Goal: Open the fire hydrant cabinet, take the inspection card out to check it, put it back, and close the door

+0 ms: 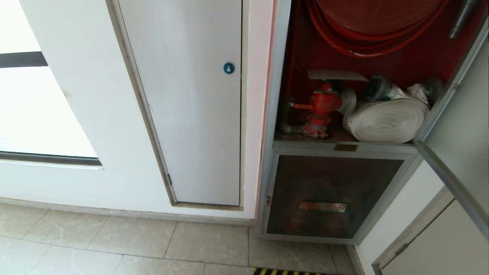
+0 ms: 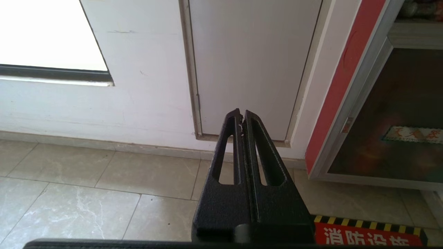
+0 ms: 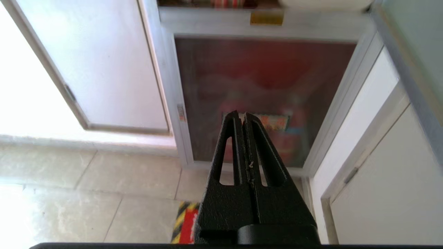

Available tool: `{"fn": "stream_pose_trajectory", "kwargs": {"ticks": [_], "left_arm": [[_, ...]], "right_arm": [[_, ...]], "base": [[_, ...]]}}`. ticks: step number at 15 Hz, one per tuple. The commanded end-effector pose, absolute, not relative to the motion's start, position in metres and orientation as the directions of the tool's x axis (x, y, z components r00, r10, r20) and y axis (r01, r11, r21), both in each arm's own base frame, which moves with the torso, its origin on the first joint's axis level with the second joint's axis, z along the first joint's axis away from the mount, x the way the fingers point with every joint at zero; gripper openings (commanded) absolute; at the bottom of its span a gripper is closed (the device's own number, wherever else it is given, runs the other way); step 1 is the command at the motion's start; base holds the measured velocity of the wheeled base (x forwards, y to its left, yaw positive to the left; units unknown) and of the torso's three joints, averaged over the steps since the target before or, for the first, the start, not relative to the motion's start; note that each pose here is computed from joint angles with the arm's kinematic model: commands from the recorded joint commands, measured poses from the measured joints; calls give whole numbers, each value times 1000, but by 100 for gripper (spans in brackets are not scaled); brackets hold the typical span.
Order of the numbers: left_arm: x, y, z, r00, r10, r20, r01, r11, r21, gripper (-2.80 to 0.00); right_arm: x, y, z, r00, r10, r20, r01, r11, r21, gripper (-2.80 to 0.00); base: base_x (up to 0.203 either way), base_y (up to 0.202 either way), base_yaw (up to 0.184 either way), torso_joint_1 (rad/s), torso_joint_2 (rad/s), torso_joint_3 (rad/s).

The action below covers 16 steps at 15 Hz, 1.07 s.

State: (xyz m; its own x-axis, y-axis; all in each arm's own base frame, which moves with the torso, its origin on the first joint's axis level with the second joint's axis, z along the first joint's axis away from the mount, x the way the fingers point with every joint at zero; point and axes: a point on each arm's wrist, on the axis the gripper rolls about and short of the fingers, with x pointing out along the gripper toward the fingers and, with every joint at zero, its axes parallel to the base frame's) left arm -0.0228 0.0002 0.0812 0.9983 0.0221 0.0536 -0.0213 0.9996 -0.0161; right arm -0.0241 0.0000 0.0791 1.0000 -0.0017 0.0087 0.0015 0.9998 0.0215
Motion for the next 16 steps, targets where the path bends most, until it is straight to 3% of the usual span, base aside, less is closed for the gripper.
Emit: {"fn": "stream_pose_trajectory", "kwargs": {"ticks": [1,10,13,16], "left_arm": [[-21,0,76,999,23,37,-22,1000,-16,-280],[-21,0,76,999,23,37,-22,1000,-17,-280],[-21,0,76,999,23,36,-22,1000,-16,-280],[-21,0,76,999,23,34,-22,1000,-16,-280]], "right_arm": [[-28,0,92,999,-4,45,3,1000,24,-280],[-31,-2,160,995,-99,-25,100,995,22,-280],[-21,-5,197,971,-239,-27,240,971,18,-280],[-8,-10,220,887,-460,-46,461,887,1,-280]], "base": [[0,0,0,0,0,0],[0,0,0,0,0,0],[0,0,0,0,0,0],[0,0,0,0,0,0]]}}
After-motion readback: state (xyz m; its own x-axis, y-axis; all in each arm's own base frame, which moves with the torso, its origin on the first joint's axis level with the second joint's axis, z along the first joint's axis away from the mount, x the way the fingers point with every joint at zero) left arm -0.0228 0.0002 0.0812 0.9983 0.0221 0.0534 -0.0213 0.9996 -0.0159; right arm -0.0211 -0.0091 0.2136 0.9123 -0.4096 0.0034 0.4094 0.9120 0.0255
